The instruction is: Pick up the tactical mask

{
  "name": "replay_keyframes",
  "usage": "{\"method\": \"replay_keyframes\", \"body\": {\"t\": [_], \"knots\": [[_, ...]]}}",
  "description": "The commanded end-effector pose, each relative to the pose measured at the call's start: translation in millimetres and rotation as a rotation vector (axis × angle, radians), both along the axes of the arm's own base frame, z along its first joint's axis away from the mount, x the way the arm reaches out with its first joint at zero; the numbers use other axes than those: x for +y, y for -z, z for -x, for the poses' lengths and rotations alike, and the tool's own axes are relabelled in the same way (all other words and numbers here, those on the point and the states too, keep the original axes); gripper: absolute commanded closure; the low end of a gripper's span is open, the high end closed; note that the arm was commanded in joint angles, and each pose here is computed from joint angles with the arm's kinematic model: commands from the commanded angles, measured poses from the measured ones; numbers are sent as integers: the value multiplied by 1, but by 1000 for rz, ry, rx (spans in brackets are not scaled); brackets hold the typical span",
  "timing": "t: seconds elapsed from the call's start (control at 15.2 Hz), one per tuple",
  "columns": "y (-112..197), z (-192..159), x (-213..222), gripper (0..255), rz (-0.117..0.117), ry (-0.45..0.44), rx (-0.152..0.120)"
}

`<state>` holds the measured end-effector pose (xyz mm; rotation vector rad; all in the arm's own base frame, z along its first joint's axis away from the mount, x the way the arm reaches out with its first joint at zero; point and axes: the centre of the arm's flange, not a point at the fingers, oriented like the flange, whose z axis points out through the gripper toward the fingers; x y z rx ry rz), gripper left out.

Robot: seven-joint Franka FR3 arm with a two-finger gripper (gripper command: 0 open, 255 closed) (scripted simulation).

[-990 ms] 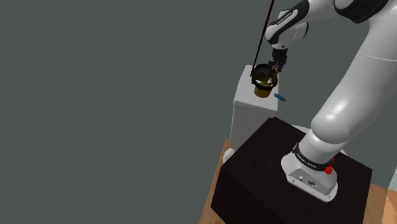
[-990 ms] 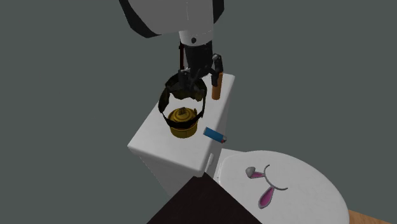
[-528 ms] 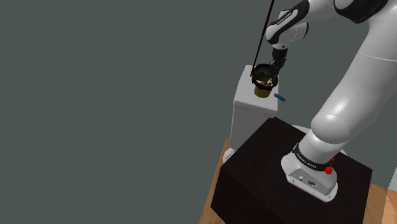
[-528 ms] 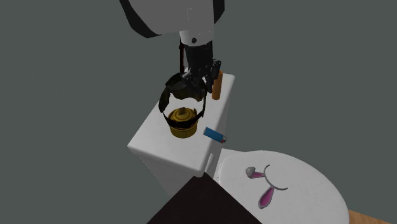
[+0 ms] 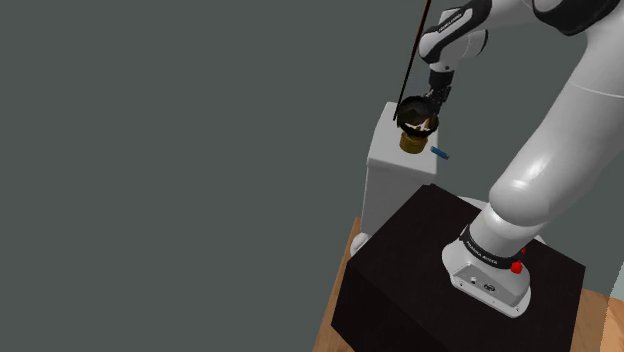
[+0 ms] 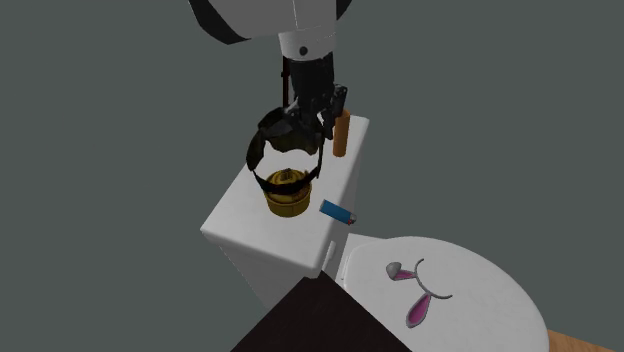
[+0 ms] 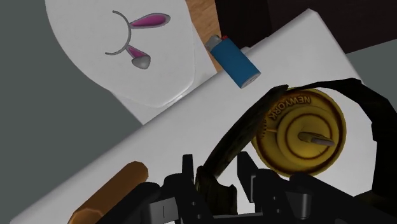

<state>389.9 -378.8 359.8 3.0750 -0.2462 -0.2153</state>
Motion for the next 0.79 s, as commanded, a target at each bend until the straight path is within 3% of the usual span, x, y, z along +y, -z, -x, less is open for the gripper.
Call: {"method": "replay_keyframes", "body": {"t": [0.0,0.73], "knots": [[-11,1,-1,255,0,0,0],[-60,1,-1,255,0,0,0]]}}
